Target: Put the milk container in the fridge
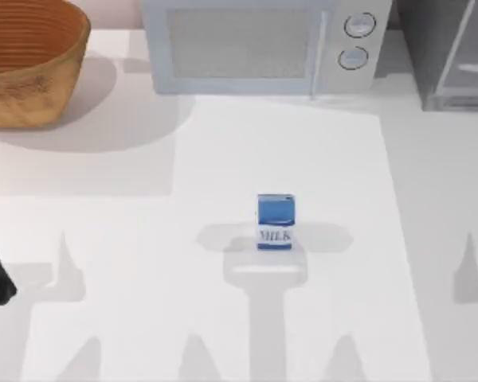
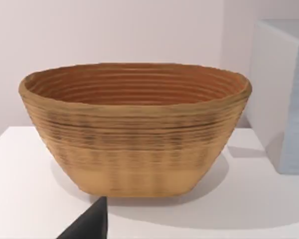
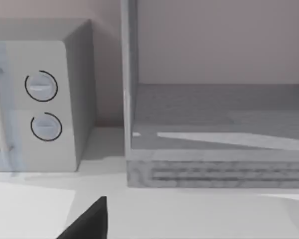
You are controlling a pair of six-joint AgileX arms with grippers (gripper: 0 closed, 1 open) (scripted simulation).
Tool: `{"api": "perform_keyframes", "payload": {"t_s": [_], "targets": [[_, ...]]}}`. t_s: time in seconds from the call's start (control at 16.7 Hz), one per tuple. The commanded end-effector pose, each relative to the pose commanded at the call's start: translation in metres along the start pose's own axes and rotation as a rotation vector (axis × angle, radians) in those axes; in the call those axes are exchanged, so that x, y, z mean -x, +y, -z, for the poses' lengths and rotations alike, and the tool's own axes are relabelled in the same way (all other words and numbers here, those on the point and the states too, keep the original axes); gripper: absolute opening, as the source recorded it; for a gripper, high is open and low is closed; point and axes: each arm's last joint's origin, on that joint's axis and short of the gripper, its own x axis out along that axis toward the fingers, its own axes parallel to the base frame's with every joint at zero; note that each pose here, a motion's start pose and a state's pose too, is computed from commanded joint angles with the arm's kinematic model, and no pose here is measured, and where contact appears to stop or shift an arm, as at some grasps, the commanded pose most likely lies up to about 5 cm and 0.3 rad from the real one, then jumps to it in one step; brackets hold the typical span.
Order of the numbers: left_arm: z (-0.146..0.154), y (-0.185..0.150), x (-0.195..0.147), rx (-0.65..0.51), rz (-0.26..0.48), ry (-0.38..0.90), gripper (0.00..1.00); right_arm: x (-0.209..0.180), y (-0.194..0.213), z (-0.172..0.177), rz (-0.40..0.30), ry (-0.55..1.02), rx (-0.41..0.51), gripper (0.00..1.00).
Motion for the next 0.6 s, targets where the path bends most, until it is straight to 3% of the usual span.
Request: {"api": "perform_keyframes", "payload": {"t_s": [0.6], "targets": [[0.000,0.000,0.000,0.000,0.000,0.000,1.00,-0.022,0.023,-0.021,-0.026,0.035,-0.064,1.00]]}}
